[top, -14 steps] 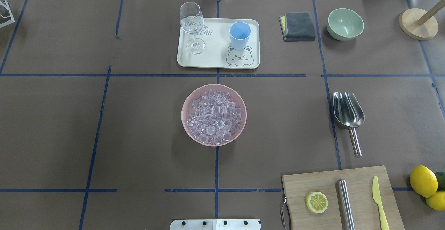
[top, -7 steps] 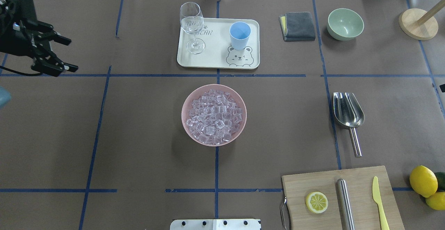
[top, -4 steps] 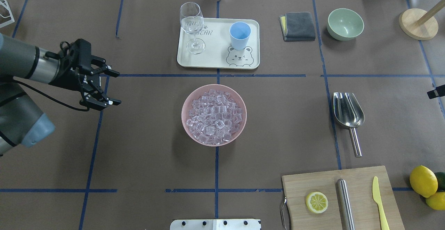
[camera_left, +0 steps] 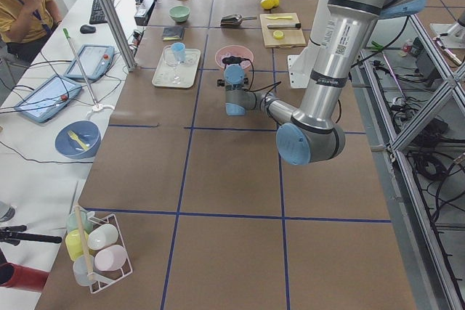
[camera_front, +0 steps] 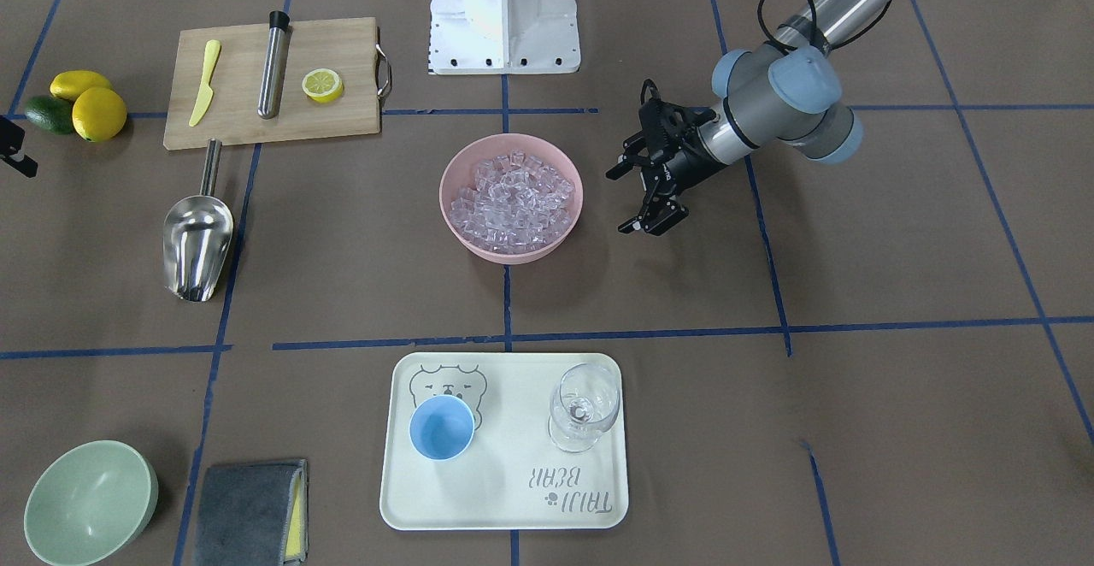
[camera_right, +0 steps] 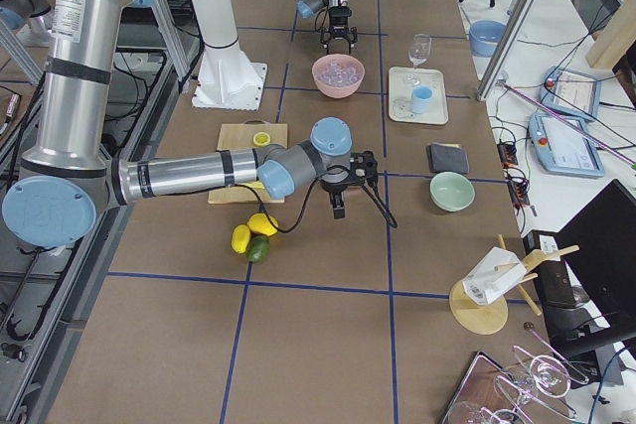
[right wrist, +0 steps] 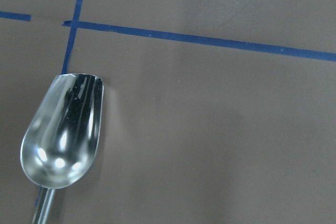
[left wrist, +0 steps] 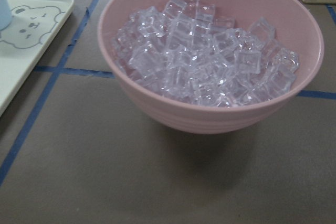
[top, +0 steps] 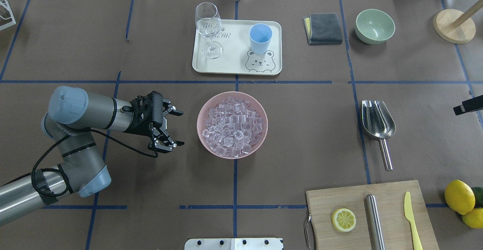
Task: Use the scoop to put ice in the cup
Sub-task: 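Move the left gripper to the ice bowl while the right approaches the scoop, then grasp the metal scoop handle with the right gripper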
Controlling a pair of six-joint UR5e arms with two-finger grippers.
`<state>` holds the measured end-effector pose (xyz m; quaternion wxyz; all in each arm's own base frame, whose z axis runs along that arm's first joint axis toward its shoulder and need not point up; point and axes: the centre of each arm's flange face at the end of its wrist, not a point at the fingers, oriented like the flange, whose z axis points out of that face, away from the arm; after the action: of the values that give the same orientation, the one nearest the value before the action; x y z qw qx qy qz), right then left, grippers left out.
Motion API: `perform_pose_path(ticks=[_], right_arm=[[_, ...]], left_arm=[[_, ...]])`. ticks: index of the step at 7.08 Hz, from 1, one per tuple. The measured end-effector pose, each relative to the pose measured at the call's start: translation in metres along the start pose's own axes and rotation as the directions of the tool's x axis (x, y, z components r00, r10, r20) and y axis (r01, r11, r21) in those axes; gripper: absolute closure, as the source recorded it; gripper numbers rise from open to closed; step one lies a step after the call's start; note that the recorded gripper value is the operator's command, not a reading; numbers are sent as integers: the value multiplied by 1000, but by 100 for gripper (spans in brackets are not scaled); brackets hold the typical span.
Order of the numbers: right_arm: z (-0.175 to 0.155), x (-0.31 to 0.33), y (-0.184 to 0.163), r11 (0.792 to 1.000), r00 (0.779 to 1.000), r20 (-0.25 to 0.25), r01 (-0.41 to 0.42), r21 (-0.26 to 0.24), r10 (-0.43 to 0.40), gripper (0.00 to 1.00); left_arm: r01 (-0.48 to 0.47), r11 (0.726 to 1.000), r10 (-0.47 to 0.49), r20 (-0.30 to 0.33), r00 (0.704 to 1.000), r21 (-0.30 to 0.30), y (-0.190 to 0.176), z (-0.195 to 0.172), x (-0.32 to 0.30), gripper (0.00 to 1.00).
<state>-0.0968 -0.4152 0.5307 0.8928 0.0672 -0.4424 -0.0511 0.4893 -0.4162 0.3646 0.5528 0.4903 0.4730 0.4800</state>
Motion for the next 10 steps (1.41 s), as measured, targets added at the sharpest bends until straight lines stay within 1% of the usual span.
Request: perform_pose_path(ticks=[1, 3, 4, 5, 6, 7, 8, 9, 10], right_arm=[[1, -19, 7, 1000, 999, -9, -31, 0, 31, 0], [15, -63, 20, 995, 993, -52, -103, 10, 103, 1], [29, -87, 27, 990, 988, -64, -137, 20, 138, 1], [50, -112, 37, 985, 982, -78, -168, 32, 170, 1], [75, -136, 49, 983, 978, -102, -180, 45, 184, 5], [94, -153, 59, 983, 976, -121, -174, 52, 179, 9], [108, -167, 65, 986, 977, -132, -161, 45, 165, 12], [120, -179, 66, 988, 977, -145, -152, 32, 155, 19], [130, -189, 64, 989, 975, -167, -148, 16, 149, 23]], left_arm=[[0, 1000, 0, -2, 1000, 10, -4, 12, 5, 0], [1, 1000, 0, -7, 1000, 18, -10, 20, 9, 0], [1, 1000, -1, -7, 1000, 22, -12, 21, 9, 0], [4, 1000, -3, -8, 1000, 24, -13, 22, 9, 0], [4, 1000, -4, -9, 1000, 26, -14, 22, 9, 0], [3, 1000, -3, -9, 1000, 29, -15, 22, 9, 0], [2, 999, -1, -9, 1000, 33, -15, 21, 10, 0], [0, 999, 0, -9, 1000, 36, -16, 21, 10, 0], [-1, 999, 1, -8, 1000, 38, -16, 21, 10, 0]])
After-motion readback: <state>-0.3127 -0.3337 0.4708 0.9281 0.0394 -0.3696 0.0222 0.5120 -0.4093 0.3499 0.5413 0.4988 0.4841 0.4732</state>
